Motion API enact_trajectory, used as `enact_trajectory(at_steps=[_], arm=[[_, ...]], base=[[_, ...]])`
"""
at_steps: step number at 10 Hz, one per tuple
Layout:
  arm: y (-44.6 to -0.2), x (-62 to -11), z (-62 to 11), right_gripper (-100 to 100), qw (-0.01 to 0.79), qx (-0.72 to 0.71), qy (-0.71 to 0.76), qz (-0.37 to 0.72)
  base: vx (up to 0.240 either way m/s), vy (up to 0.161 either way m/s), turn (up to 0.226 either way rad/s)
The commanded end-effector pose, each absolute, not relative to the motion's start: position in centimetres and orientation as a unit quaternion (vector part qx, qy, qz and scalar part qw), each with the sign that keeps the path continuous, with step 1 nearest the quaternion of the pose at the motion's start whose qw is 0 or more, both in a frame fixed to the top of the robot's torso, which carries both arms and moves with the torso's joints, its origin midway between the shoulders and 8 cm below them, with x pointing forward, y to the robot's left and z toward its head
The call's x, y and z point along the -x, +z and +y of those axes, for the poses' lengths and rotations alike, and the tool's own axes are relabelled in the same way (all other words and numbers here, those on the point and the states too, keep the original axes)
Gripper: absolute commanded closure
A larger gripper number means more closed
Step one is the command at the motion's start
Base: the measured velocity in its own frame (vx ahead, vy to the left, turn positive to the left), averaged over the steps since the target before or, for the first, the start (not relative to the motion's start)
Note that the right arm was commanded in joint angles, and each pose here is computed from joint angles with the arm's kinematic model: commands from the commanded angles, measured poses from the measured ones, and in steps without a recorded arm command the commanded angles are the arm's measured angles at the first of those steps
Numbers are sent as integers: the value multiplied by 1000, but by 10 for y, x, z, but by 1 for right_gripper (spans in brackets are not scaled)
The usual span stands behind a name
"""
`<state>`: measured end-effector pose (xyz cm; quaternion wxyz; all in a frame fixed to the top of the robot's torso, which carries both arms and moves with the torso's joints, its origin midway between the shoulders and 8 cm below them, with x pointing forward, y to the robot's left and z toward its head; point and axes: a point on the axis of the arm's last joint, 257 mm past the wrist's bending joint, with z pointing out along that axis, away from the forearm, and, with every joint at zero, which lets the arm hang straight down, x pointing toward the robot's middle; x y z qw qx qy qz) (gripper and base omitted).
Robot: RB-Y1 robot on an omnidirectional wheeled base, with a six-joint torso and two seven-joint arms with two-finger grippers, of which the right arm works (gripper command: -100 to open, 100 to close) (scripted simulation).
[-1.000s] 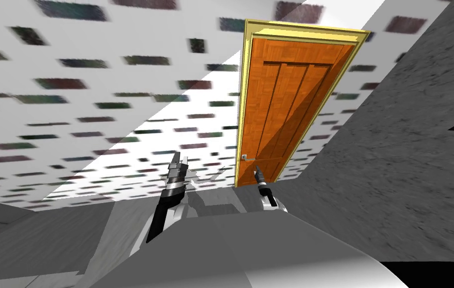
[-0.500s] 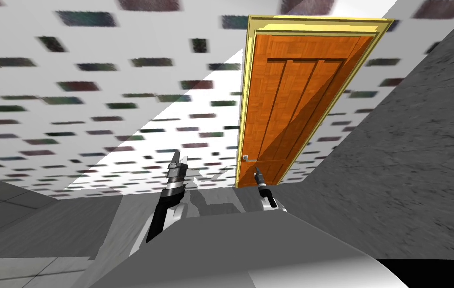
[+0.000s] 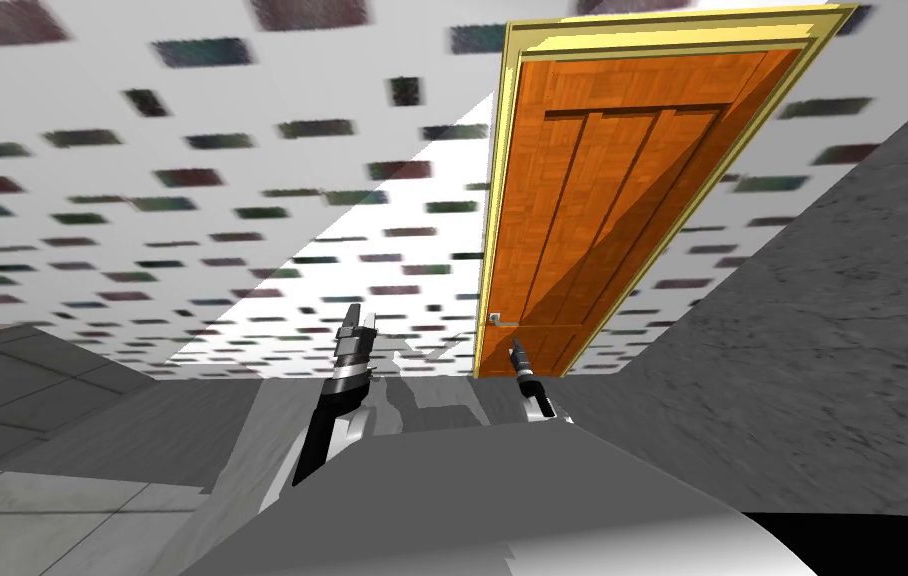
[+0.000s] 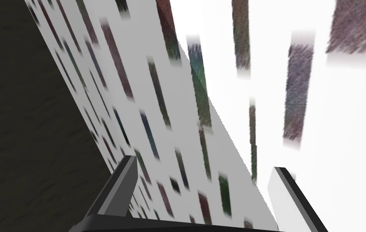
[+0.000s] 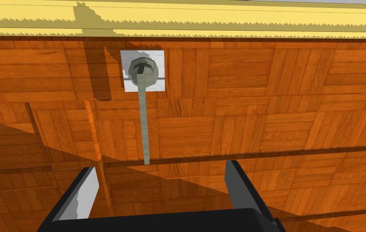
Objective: Pull the door open
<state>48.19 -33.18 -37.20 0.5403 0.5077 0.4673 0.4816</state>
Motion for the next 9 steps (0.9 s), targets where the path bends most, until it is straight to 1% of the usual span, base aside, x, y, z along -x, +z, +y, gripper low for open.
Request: enact_trajectory(at_steps=[1, 4, 5, 7, 9], arm=[[-379, -480, -335, -100, 536, -515, 478, 468], [-390, -477, -340, -100, 529, -526, 472, 470], [-388, -479, -339, -100, 531, -523, 473, 470], [-391, -469, -358, -100, 535, -530, 467, 464], [-393, -456, -383, -100, 541, -537, 459, 456]], base=[[27, -66, 147], [22, -66, 115], [9, -31, 28], [131, 35, 104], [201, 56, 147]])
